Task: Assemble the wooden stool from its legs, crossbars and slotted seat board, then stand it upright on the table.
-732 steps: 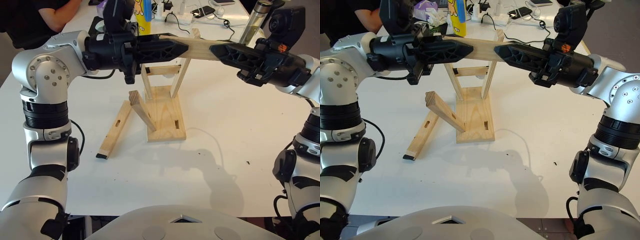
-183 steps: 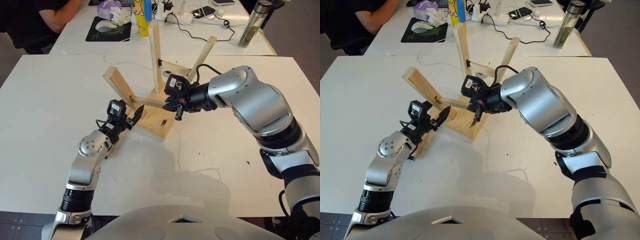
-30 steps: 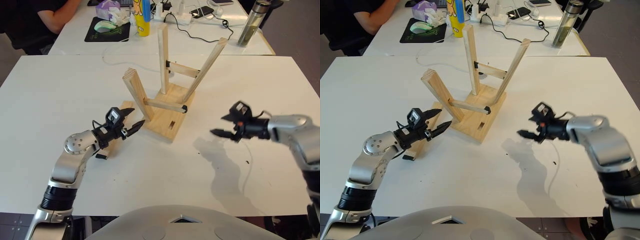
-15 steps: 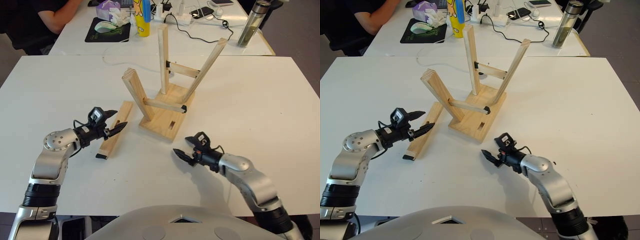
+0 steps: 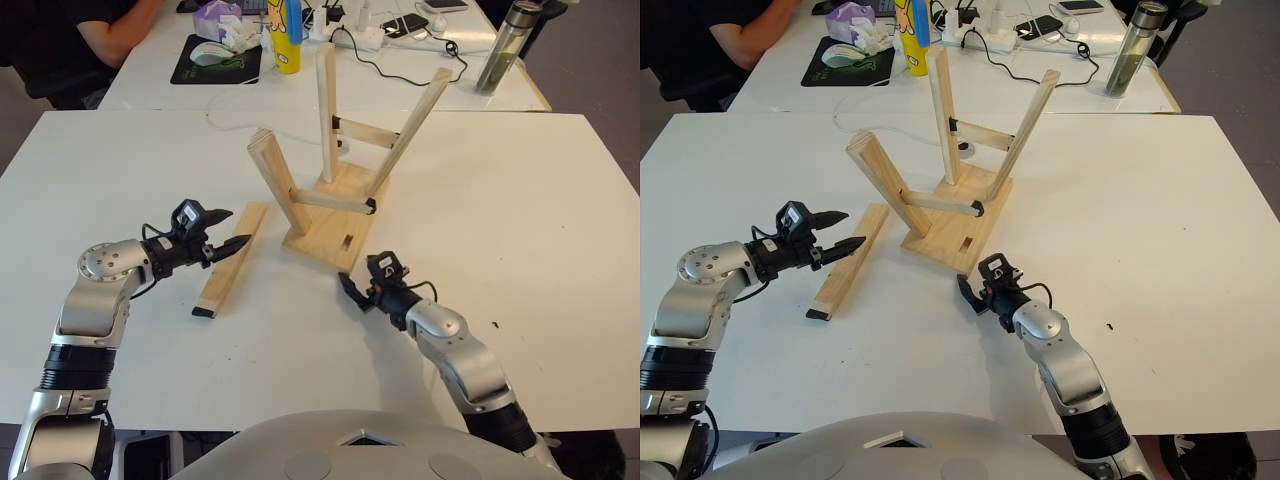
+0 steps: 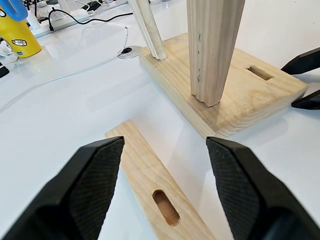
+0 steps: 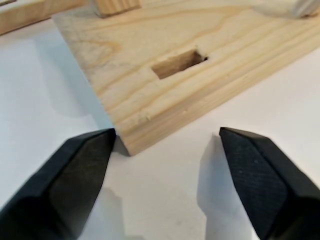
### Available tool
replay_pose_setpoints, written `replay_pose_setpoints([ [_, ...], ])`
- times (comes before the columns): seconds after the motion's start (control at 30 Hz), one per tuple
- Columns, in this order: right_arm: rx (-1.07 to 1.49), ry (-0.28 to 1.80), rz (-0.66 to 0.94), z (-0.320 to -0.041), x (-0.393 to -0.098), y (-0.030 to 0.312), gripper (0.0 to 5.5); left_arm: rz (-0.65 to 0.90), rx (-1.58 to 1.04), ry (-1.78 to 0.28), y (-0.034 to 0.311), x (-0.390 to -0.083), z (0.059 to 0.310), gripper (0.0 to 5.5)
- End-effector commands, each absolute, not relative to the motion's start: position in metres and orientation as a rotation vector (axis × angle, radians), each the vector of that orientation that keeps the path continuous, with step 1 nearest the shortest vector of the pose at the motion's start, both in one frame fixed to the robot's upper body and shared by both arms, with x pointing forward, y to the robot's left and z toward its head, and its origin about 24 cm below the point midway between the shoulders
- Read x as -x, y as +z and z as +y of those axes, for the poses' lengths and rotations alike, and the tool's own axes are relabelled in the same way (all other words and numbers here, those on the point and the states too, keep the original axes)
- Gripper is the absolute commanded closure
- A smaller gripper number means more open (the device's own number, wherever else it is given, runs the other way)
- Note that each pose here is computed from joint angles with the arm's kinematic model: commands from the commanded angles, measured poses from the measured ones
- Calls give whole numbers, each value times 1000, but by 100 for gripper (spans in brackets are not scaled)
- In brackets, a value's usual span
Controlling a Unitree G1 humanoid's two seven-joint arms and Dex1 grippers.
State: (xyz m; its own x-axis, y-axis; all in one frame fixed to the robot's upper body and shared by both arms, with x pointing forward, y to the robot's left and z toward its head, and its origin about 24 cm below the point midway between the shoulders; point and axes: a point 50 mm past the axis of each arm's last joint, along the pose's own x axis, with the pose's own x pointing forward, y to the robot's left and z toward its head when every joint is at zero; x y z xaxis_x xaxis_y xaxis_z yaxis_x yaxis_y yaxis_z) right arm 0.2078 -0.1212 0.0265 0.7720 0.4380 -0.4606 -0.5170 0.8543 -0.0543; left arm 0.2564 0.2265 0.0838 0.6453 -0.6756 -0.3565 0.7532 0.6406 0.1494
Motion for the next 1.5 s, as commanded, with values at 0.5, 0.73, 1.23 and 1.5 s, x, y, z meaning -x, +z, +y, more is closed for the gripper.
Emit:
replay_pose_setpoints([
  [0.5,287,559,486,-139,-215,20,164,316,-266,-516,76,-256,221,243],
  [0.73,248,589,535,-135,-200,10,162,451,-123,-420,72,-233,208,167],
  [1.23,207,605,531,-129,-196,15,162,762,-212,-422,33,-212,209,14],
  [1.5,218,656,567,-144,-184,21,162,727,-253,-364,31,-216,227,103],
])
